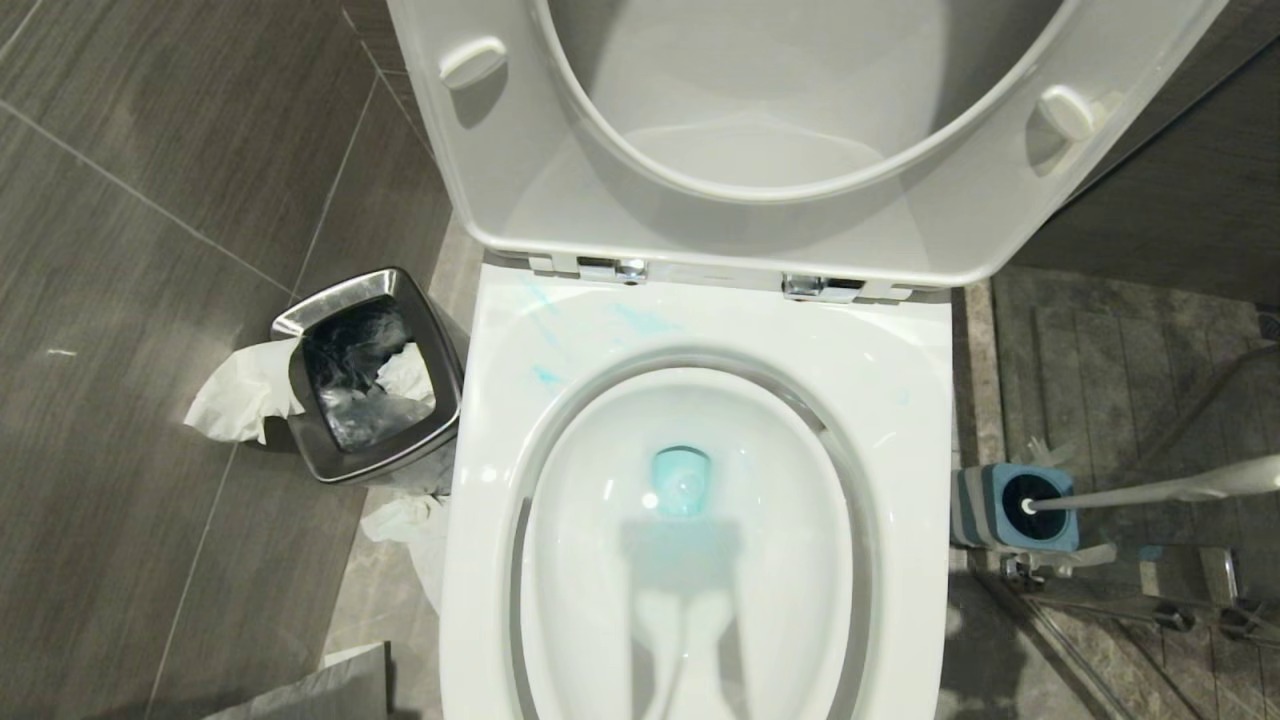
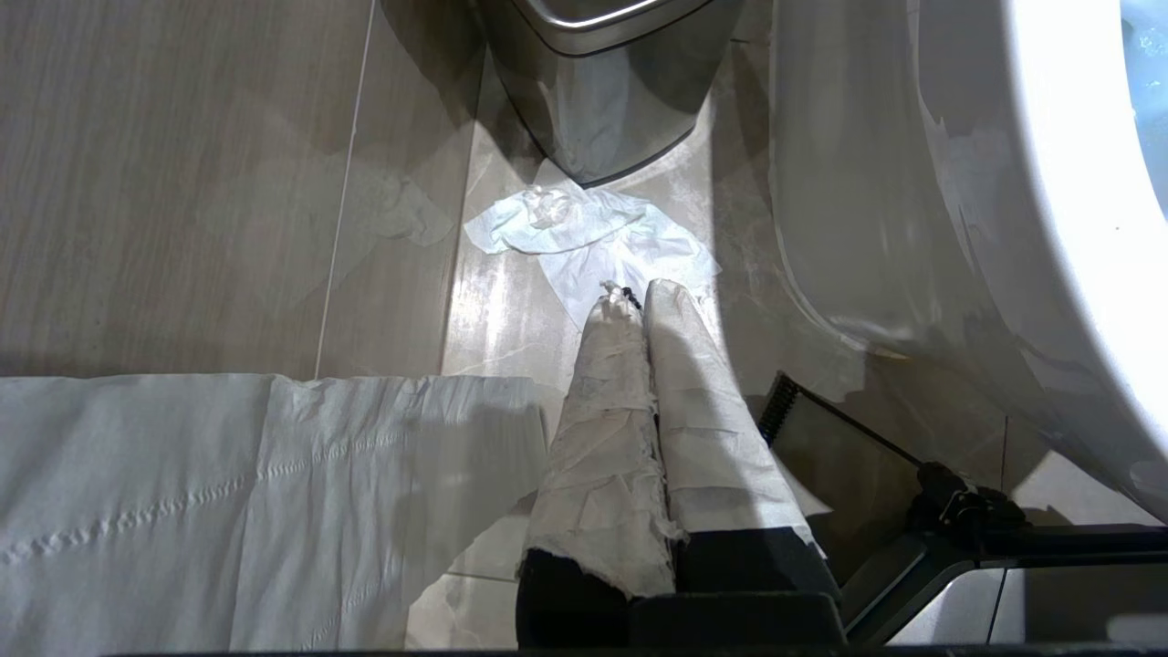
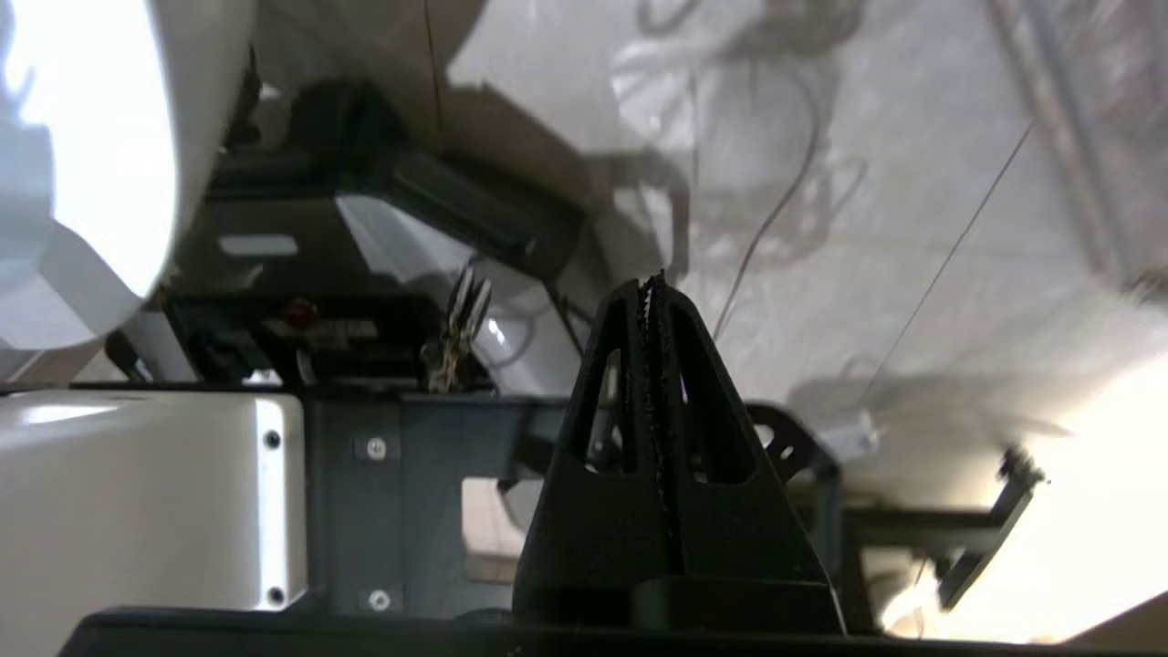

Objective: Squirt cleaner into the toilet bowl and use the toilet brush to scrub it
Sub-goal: Scrub the toilet bowl

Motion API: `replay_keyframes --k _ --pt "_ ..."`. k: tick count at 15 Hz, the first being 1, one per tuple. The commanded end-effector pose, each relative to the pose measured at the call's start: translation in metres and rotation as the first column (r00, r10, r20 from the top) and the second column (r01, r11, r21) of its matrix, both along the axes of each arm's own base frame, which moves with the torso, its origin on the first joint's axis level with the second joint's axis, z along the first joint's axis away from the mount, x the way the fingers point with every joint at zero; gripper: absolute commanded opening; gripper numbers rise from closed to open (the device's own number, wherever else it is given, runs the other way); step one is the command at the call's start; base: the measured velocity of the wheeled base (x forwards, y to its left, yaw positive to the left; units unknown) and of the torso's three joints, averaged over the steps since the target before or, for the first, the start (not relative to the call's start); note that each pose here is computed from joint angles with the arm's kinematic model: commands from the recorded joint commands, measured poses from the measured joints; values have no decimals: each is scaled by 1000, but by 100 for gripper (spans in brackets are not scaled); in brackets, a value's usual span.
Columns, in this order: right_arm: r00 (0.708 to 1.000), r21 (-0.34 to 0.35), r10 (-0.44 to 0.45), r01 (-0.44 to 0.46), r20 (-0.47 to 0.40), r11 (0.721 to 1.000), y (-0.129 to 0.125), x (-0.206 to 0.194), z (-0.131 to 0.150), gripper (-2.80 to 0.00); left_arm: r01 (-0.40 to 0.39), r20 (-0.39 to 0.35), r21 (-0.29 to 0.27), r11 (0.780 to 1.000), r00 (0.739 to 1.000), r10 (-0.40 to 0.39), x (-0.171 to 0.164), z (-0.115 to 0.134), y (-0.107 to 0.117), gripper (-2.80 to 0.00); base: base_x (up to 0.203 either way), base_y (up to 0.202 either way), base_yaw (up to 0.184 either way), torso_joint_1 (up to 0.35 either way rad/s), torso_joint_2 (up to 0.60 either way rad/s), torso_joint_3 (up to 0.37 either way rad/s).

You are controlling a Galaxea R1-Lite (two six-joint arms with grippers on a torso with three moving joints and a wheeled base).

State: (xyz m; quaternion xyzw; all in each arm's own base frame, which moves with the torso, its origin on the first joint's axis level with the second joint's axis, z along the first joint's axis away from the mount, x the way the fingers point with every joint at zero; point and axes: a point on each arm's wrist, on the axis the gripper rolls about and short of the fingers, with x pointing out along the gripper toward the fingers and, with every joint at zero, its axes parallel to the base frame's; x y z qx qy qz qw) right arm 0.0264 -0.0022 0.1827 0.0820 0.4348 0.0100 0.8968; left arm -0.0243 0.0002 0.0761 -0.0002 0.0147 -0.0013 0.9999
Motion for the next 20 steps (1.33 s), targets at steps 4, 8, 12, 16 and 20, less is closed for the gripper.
replay_keyframes --k 4,8,12,16,20 --pt "994 -70 -32 40 105 997 -10 23 -33 -280 -1 -1 -1 1000 1000 1 0 0 0 -280 0 0 0 0 0 0" --pt "920 -279 61 54 388 959 -15 37 -84 -280 -1 -1 0 1000 1000 1 0 0 0 -280 0 0 0 0 0 0" --pt "902 -362 120 43 414 931 -19 46 -82 -280 -1 -1 -1 1000 1000 1 0 0 0 -280 0 0 0 0 0 0" --pt "899 -377 136 35 417 926 -25 66 -80 -280 -1 -1 0 1000 1000 1 0 0 0 -280 0 0 0 0 0 0" --pt "902 -378 132 37 410 925 -29 76 -81 0 -1 -1 0 1000 1000 1 0 0 0 -280 0 0 0 0 0 0"
